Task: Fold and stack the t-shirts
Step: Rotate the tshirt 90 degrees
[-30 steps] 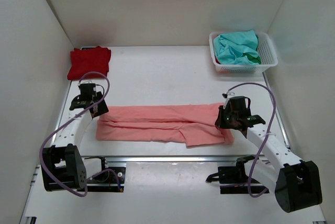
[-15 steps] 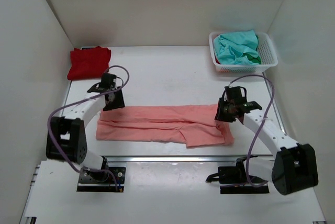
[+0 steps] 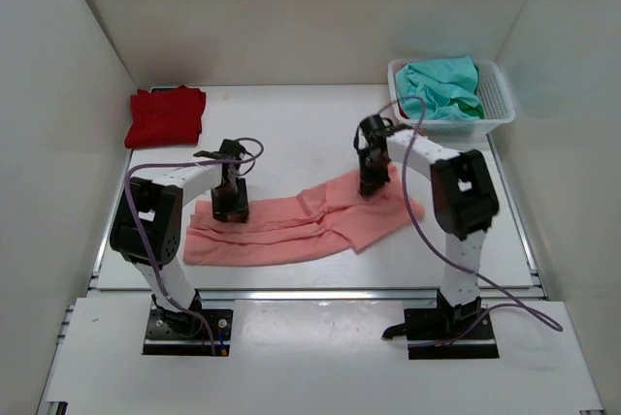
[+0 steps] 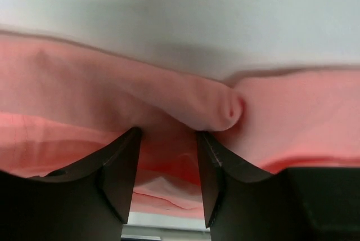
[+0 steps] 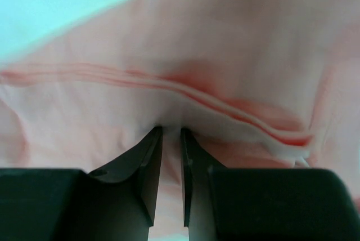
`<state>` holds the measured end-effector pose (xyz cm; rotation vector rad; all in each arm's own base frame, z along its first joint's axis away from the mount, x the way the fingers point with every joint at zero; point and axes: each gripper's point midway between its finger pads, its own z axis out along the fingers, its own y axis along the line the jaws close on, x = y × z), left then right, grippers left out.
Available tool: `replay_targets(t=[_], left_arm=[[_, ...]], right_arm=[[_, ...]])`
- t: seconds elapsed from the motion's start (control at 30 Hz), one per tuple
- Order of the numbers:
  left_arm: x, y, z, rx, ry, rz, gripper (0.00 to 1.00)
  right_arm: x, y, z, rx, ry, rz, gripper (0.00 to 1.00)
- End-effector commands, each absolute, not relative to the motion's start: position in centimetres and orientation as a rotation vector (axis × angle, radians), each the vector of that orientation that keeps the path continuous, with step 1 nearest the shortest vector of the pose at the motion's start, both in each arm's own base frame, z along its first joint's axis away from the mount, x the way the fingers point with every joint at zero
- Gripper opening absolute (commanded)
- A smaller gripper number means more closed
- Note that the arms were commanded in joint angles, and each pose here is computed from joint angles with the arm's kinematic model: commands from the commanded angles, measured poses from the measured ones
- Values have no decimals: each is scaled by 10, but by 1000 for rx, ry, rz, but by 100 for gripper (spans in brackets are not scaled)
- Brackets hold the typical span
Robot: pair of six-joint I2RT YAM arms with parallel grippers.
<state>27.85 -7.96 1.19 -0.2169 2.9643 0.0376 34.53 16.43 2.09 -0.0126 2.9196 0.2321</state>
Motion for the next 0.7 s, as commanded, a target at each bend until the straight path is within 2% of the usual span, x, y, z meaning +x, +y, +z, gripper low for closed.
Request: replay_targets(t=[0.0, 0.03, 0.07, 0.1, 0.13, 0.17, 0.2, 0.27, 0.3, 0.37, 0.47, 0.5, 0.53, 0.6, 0.63, 0.67], left_arm=[[238, -119, 14, -173, 3095, -125, 53], [228, -129, 13, -150, 3121, -159, 51], [223, -133, 15, -157, 3134, -184, 52], [213, -143, 16, -103, 3161, -225, 51], [204, -149, 19, -93, 3191, -252, 51], [199, -152, 22, -98, 3196, -273, 51], [198, -154, 28, -116, 3181, -304, 50], [191, -158, 36, -195, 3172, -417, 48], [192, -162, 46, -231, 3146, -473, 48], [192, -172, 58, -275, 3110, -610, 46], [205, -176, 79, -299, 3052, -652, 44], [211, -177, 85, -301, 3024, -660, 44], [223, -176, 94, -320, 2970, -676, 44], [246, -169, 102, -379, 2901, -702, 45], [257, -168, 105, -381, 2885, -710, 46], [273, -169, 114, -381, 2844, -741, 46]], right_arm=[[433, 204, 32, -133, 2757, 345, 17], [467, 218, 39, -158, 2697, 371, 18], [498, 234, 73, -191, 2599, 427, 20], [504, 240, 51, -232, 2636, 437, 19], [535, 251, 62, -248, 2561, 440, 20], [555, 263, 105, -265, 2454, 490, 22], [563, 264, 94, -271, 2455, 499, 22], [582, 273, 139, -271, 2319, 551, 25], [583, 272, 140, -282, 2309, 558, 26], [570, 274, 168, -336, 2260, 536, 27], [542, 276, 201, -370, 2215, 507, 27], [529, 270, 188, -369, 2270, 492, 27], [514, 274, 205, -362, 2258, 507, 27], [476, 270, 182, -394, 2333, 512, 20], [462, 273, 204, -387, 2290, 538, 19], [436, 271, 196, -392, 2319, 551, 19]])
